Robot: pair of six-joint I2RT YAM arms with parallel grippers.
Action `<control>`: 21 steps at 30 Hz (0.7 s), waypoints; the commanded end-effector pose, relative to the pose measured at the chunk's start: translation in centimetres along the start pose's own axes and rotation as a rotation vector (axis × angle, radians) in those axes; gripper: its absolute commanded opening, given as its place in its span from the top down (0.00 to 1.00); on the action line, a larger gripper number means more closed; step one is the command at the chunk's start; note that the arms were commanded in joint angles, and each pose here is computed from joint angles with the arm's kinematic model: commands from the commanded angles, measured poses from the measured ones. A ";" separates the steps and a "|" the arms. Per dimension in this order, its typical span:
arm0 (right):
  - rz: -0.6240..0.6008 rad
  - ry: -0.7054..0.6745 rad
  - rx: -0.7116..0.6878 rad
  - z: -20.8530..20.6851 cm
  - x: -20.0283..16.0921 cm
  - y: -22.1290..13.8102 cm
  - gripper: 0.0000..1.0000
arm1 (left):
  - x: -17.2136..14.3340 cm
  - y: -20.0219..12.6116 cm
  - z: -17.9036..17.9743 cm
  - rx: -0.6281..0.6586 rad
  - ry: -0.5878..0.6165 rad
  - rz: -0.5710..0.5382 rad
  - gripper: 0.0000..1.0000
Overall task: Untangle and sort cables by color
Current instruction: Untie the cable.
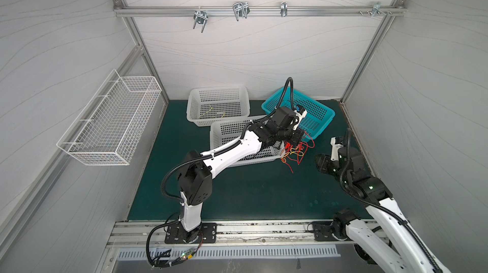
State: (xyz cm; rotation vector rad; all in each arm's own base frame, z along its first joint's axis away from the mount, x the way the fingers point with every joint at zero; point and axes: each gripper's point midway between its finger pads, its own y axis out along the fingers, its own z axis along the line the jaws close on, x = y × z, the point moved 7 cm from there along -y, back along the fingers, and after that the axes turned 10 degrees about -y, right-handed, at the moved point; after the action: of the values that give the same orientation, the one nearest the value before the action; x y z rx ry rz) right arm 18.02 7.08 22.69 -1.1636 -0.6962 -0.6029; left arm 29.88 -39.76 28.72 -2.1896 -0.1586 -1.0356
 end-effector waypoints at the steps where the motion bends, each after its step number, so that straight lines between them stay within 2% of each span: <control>1: 0.013 -0.007 0.118 1.0 -0.7 0.6 0.63 | 1.7 0.0 -0.7 -0.012 -0.021 -0.050 1.00; 4: -0.010 0.016 0.209 1.8 -0.8 1.6 0.66 | 1.8 -0.1 -0.9 -0.024 -0.024 -0.052 1.00; 10: -0.016 0.089 0.306 2.6 -1.0 4.2 0.71 | 1.7 -0.2 -0.9 -0.021 -0.017 -0.048 1.00; 21: -0.029 0.101 0.305 2.8 -0.3 5.9 0.74 | 1.6 -0.4 -0.8 -0.014 -0.015 -0.046 1.00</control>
State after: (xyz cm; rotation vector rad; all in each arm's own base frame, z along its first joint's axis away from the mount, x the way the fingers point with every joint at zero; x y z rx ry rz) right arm 21.00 11.27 18.55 -0.8703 -0.6635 -0.5140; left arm 29.98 -39.86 28.30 -2.1929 -0.1574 -0.9992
